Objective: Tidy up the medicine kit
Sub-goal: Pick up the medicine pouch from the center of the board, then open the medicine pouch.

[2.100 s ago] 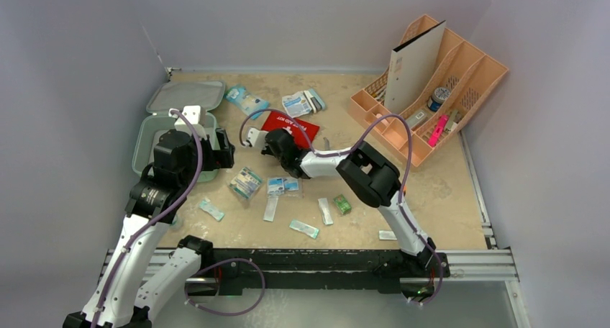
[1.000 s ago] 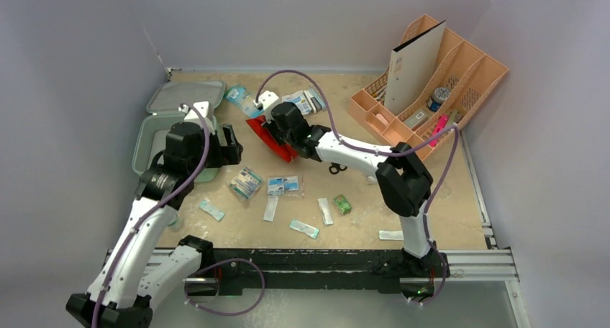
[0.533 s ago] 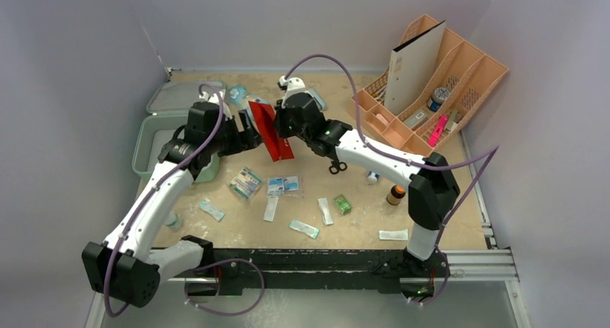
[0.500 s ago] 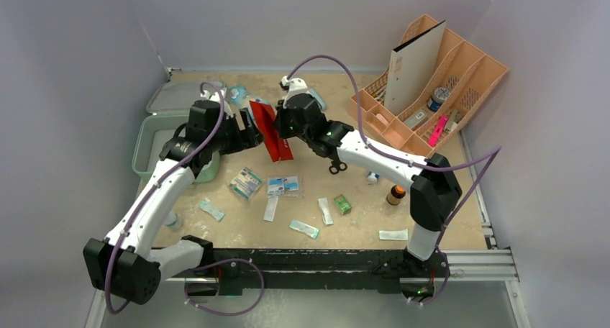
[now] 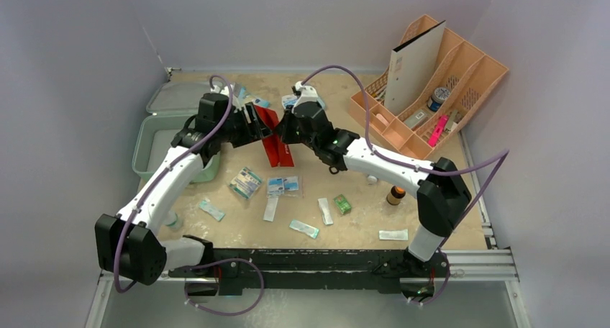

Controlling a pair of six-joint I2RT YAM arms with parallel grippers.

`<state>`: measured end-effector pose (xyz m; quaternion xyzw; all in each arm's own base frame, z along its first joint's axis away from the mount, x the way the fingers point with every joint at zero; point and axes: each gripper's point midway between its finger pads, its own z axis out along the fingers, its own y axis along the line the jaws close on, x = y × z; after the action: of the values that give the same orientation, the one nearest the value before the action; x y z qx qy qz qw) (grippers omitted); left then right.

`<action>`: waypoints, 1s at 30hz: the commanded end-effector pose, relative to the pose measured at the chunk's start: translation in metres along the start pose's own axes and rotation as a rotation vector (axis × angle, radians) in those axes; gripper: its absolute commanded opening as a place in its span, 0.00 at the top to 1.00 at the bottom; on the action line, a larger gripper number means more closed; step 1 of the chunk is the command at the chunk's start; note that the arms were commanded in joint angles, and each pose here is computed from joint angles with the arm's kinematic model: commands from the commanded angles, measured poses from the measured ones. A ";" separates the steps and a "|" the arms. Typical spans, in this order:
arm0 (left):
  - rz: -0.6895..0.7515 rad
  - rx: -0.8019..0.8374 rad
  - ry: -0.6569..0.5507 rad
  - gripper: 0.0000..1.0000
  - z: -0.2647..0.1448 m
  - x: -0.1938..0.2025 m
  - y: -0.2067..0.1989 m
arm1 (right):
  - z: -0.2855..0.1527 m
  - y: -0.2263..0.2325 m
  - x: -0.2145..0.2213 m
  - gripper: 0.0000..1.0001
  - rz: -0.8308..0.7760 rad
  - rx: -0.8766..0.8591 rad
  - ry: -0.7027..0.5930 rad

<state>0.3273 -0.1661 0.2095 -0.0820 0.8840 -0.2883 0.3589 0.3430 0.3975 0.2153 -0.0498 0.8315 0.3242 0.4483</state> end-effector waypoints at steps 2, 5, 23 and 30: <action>0.033 0.077 -0.054 0.48 -0.002 -0.022 -0.022 | -0.018 0.017 -0.034 1.00 0.079 -0.059 -0.104; 0.046 0.052 -0.051 0.51 -0.001 -0.021 -0.017 | -0.018 0.018 -0.032 1.00 0.087 -0.064 -0.101; 0.239 -0.192 -0.037 1.00 -0.015 -0.041 0.018 | -0.014 -0.019 -0.017 1.00 0.037 0.053 -0.025; 0.309 -0.244 -0.028 1.00 -0.019 -0.048 0.026 | -0.021 -0.010 -0.016 1.00 0.035 -0.027 0.014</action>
<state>0.3452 -0.1306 0.2232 -0.0166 0.9108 -0.1565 0.3816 0.3498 0.3727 0.2094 -0.0226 0.8434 0.3140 0.4354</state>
